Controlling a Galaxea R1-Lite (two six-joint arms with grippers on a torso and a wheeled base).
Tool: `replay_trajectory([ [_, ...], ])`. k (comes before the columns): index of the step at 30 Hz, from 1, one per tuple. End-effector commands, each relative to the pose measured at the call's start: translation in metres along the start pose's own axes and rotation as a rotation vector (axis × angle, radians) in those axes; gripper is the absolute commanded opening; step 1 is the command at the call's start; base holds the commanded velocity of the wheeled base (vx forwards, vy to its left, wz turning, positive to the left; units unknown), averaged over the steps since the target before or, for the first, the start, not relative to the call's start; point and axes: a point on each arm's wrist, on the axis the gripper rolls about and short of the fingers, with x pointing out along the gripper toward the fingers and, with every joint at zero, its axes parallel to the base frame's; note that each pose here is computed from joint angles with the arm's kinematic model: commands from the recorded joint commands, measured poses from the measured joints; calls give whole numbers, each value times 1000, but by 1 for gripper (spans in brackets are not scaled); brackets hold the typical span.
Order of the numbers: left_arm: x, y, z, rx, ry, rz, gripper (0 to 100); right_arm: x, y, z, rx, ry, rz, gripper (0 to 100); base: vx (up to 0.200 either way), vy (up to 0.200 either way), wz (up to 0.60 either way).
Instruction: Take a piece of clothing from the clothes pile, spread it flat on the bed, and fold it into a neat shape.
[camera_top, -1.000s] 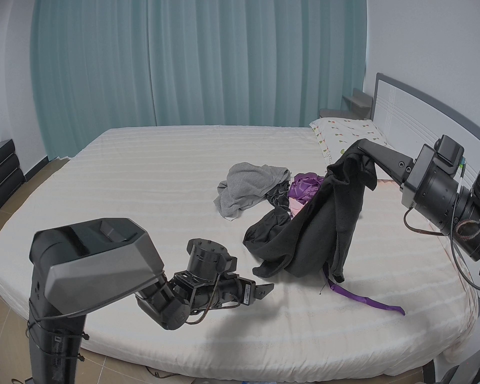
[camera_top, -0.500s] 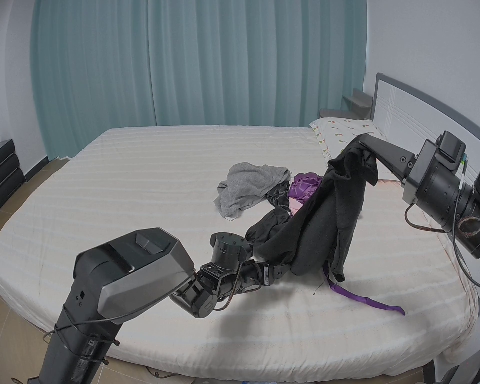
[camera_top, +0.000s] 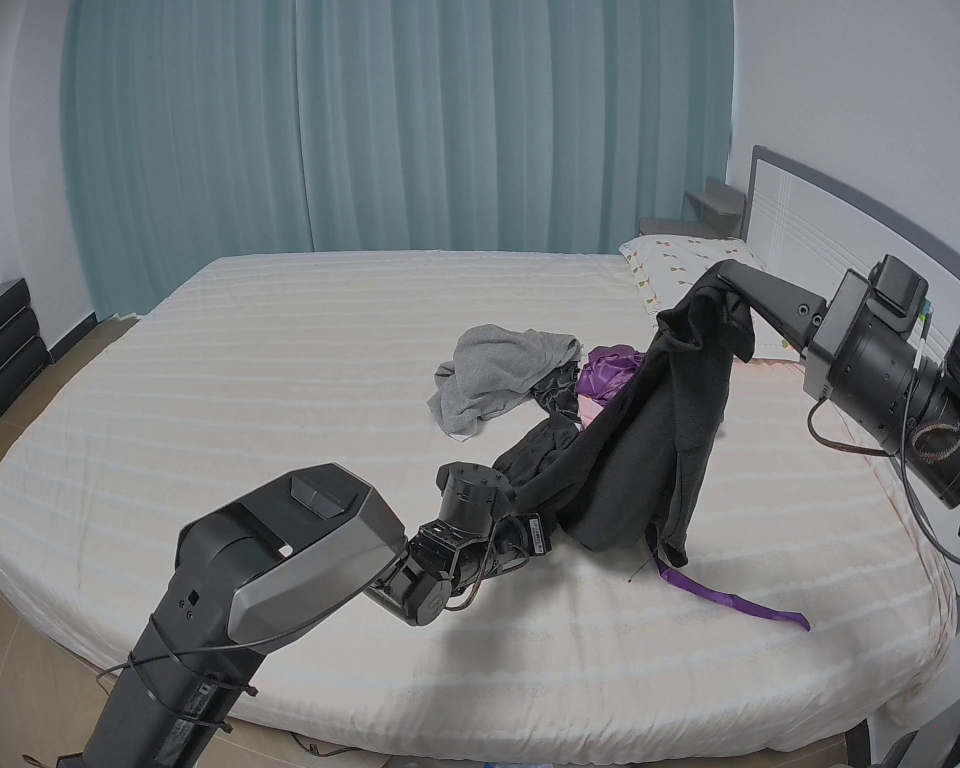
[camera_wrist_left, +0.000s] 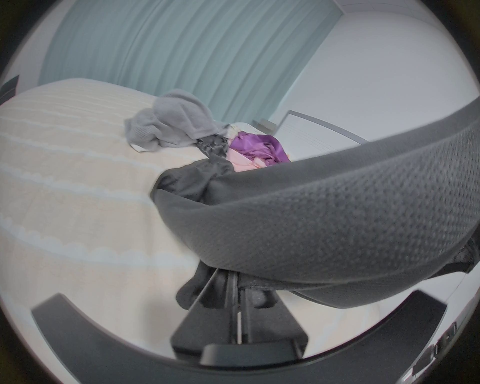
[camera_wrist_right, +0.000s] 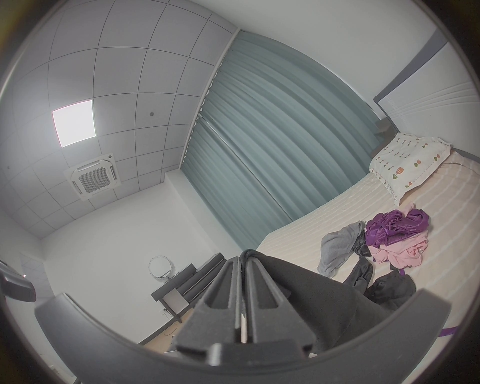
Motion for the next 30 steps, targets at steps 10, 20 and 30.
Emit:
replay_trajectory([
  [10, -107, -7, 81, -65, -140, 84, 0, 11, -59, -10, 11, 34, -203, 0, 0, 0, 0],
  [20, -225, -29, 142, -92, -299, 76, 0, 55, -98, 15, 18, -75, -291, 0, 0, 0, 0],
  [30, -293, -40, 191, -98, -518, 69, 0, 52, -66, 50, -4, -111, -282, 0, 0, 0, 0],
])
